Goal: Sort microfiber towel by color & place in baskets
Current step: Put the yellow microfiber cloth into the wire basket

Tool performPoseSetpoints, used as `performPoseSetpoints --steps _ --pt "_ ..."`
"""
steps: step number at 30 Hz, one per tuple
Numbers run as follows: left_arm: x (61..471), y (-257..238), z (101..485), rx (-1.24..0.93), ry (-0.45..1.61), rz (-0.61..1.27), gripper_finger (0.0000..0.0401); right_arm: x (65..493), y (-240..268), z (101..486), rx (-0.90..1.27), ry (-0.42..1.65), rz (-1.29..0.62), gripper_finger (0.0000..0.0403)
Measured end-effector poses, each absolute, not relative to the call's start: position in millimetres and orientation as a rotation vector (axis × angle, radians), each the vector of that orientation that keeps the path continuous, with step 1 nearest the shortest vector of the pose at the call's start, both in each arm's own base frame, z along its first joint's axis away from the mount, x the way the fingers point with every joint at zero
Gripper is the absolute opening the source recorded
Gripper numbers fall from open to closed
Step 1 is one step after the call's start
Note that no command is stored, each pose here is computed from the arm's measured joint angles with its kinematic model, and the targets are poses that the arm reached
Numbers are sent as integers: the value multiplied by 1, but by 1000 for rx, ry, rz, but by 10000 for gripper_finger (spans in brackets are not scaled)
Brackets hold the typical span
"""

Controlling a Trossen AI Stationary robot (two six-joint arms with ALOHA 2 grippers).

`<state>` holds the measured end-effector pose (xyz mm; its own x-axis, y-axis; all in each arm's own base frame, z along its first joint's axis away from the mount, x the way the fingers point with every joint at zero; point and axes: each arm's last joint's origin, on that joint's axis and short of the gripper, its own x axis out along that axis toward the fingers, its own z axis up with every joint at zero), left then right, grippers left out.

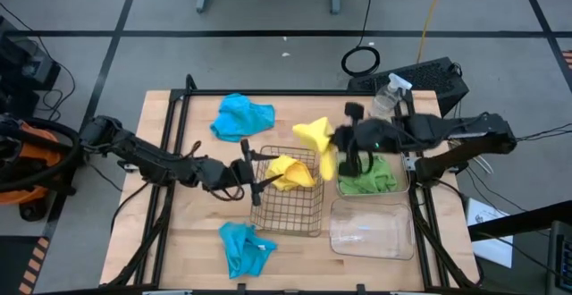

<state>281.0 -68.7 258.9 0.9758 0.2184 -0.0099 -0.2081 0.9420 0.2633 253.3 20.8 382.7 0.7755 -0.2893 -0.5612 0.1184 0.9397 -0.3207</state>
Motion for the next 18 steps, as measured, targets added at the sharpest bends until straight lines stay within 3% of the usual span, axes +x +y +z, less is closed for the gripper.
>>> performPoseSetpoints --steps 8,12,18 --pt "284 -65 269 244 -57 136 244 277 87 370 -344 510 -72 0" --pt "283 -78 275 244 -93 -35 244 297 113 347 -373 474 -36 0" --pt "279 -98 266 233 22 -149 244 332 139 319 -381 400 -73 0"
